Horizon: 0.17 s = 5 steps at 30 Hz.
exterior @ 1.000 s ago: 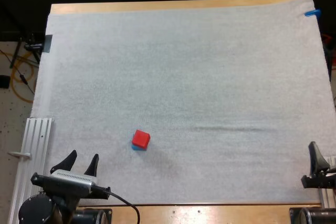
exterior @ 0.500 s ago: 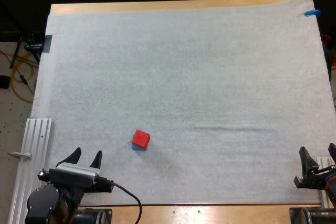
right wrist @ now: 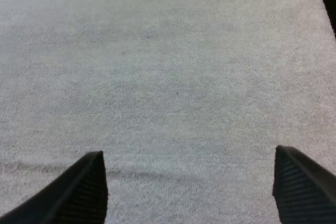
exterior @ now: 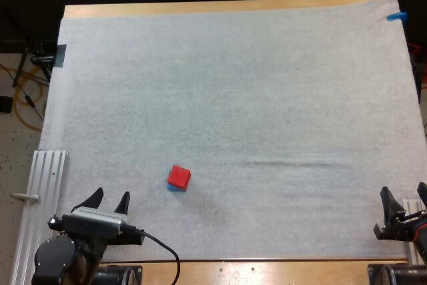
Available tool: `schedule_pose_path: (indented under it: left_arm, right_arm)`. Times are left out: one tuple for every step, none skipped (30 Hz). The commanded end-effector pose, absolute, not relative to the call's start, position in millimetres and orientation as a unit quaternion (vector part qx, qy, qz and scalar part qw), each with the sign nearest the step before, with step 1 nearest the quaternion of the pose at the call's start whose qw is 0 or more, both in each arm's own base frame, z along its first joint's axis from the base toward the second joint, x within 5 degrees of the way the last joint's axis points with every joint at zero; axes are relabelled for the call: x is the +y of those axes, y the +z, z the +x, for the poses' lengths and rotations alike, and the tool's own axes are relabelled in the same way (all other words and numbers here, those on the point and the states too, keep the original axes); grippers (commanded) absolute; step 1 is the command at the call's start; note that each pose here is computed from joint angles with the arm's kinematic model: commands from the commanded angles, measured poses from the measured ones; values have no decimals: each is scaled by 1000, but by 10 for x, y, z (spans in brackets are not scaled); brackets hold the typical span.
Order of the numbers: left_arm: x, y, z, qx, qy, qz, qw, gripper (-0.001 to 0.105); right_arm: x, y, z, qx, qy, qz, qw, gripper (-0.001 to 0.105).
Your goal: Stack red cube on blue cube
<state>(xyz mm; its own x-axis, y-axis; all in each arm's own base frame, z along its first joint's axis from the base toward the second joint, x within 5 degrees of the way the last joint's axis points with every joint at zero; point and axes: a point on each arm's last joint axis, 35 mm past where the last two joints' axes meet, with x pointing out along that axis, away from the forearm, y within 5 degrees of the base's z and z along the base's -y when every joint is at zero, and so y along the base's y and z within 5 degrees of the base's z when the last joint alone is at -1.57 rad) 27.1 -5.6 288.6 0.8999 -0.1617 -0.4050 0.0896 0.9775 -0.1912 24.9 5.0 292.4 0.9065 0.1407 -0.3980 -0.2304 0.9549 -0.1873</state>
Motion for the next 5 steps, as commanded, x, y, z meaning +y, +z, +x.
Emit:
schedule_pose_path:
  left_arm:
    - [-53, 2903, 298, 211, -58, -89, 972, 48]
    - [-53, 2903, 298, 211, -58, -89, 972, 48]
    - [-53, 2903, 298, 211, -58, -89, 972, 48]
    - [-53, 2903, 298, 211, -58, -89, 972, 48]
    - [-53, 2903, 298, 211, -58, -89, 972, 48]
  right_arm:
    - [55, 2929, 267, 197, 104, -115, 968, 65]
    - [55, 2929, 267, 197, 104, -115, 968, 65]
    - [55, 2929, 267, 197, 104, -115, 968, 65]
    - [55, 2929, 267, 197, 104, -115, 968, 65]
    - [55, 2929, 267, 197, 104, -115, 968, 65]
